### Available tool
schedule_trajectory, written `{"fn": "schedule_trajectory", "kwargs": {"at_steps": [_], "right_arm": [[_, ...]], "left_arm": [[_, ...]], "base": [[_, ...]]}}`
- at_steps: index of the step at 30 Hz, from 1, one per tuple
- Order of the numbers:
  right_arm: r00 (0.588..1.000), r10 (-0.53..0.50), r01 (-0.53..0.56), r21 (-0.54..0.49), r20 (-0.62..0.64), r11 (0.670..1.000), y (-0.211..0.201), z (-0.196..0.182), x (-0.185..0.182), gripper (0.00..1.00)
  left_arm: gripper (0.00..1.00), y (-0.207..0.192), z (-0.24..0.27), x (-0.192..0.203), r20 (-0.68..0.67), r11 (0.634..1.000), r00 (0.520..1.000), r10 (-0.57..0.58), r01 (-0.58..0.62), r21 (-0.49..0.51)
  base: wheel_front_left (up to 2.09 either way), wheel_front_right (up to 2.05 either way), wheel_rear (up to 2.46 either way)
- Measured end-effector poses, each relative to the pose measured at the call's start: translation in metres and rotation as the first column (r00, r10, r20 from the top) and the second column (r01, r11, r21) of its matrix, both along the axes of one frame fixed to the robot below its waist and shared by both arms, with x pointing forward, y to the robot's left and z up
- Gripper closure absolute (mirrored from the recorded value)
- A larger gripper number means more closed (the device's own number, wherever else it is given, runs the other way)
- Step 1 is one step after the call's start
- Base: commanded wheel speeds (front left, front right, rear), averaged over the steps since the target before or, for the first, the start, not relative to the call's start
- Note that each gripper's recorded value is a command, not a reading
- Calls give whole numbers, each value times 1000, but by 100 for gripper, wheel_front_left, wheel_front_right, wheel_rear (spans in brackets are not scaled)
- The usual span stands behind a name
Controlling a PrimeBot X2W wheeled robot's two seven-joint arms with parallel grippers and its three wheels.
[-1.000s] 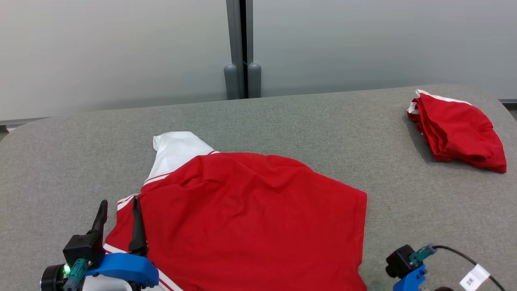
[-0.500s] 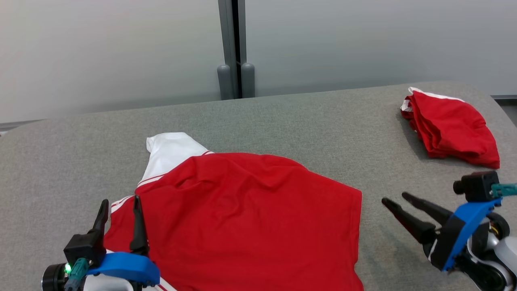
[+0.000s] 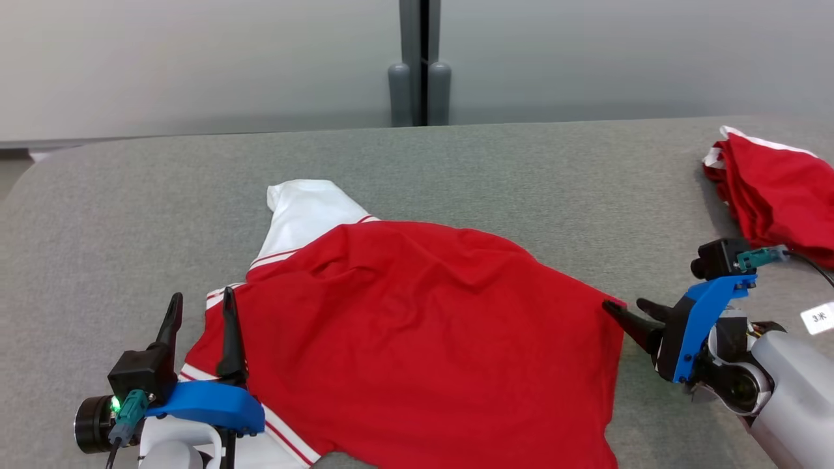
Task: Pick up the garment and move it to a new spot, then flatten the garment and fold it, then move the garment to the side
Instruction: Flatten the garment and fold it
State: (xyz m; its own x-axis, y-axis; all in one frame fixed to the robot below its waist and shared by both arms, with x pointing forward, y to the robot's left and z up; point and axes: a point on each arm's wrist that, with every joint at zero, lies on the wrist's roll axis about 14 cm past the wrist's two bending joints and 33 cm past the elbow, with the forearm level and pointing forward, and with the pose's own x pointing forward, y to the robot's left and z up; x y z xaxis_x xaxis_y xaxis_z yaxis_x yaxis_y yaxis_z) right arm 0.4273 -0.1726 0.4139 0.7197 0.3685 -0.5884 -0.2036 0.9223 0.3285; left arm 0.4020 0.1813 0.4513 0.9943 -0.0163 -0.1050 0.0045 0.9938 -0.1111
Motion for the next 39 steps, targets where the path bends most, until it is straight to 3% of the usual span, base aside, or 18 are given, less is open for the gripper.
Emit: {"fn": "schedule_trajectory", "kwargs": {"at_steps": [7,8,9,11,12,22,32,39], "right_arm": [[988,50,-51,-3,-149,999,19,-27,-2,0],[984,64,-65,-2,-168,998,23,-30,-5,10],[981,72,-73,2,-179,997,26,-32,-7,44],[982,83,-83,7,-172,997,29,-31,-6,91],[984,86,-86,10,-158,996,31,-29,-5,100],[996,57,-56,-12,64,998,25,3,43,100],[992,31,-21,-78,121,997,7,12,111,100],[984,10,12,-123,179,992,-1,13,139,100]], "left_arm": [[0,12,-4,-3,-11,999,999,38,-38,4],[0,14,-4,-4,-12,999,999,42,-42,6],[0,15,-4,-4,-12,999,999,44,-44,7],[0,15,-4,-5,-12,999,999,48,-48,7],[0,16,-4,-5,-12,999,999,49,-49,5],[0,14,-8,1,-20,999,999,42,-42,9],[0,24,-23,8,-54,997,996,71,-70,23],[0,36,-29,5,-73,994,992,104,-102,35]], "base": [[0,0,0],[0,0,0],[0,0,0],[0,0,0],[0,0,0],[0,0,0],[0,0,0],[0,0,0]]}}
